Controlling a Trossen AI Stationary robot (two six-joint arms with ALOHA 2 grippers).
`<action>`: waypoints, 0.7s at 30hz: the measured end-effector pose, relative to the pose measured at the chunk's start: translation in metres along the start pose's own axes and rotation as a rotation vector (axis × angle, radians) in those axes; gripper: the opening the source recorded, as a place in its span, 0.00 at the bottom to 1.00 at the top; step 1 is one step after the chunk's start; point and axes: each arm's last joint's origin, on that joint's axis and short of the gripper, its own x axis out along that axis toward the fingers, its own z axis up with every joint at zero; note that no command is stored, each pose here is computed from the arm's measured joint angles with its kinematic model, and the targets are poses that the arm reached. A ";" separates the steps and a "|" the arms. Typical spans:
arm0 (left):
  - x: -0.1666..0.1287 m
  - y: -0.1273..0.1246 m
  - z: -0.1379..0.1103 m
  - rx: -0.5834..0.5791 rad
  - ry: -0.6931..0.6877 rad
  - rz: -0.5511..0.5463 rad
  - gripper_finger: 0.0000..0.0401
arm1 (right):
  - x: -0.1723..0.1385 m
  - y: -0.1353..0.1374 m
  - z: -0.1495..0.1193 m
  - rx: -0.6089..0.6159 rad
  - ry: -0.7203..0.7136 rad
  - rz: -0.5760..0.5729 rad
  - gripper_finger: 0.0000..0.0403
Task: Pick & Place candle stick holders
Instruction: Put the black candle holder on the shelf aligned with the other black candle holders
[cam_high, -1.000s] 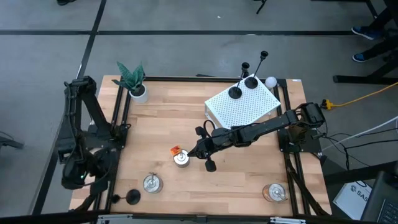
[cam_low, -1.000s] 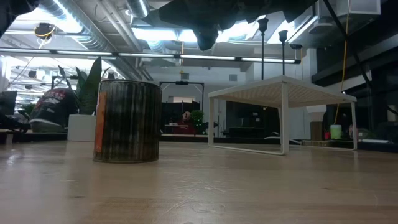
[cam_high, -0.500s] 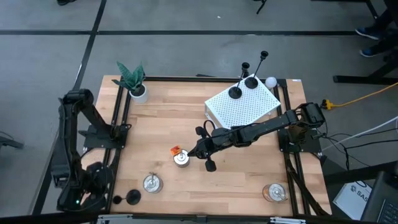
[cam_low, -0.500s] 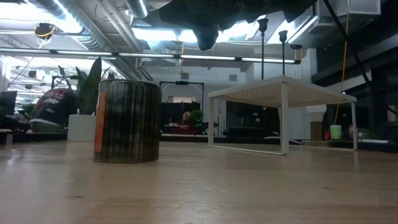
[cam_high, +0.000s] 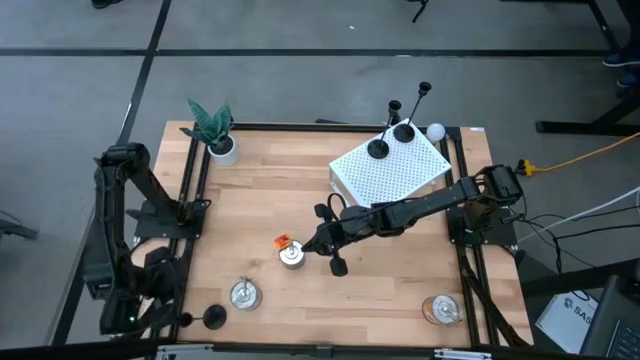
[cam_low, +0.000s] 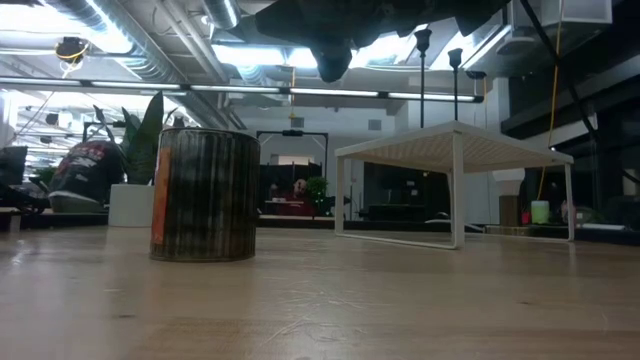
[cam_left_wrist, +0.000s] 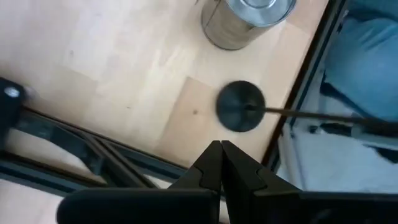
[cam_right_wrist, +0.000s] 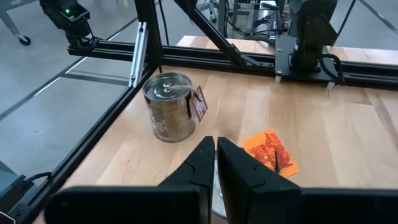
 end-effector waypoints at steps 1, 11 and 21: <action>0.001 0.000 0.000 0.019 -0.002 0.014 0.00 | 0.000 0.000 0.000 0.004 0.000 0.000 0.06; 0.001 0.004 0.000 0.042 0.036 0.055 0.00 | 0.000 0.000 0.000 0.002 0.000 0.001 0.06; 0.003 -0.004 0.002 0.053 0.057 -0.007 0.00 | 0.000 0.000 0.000 0.001 -0.001 0.001 0.06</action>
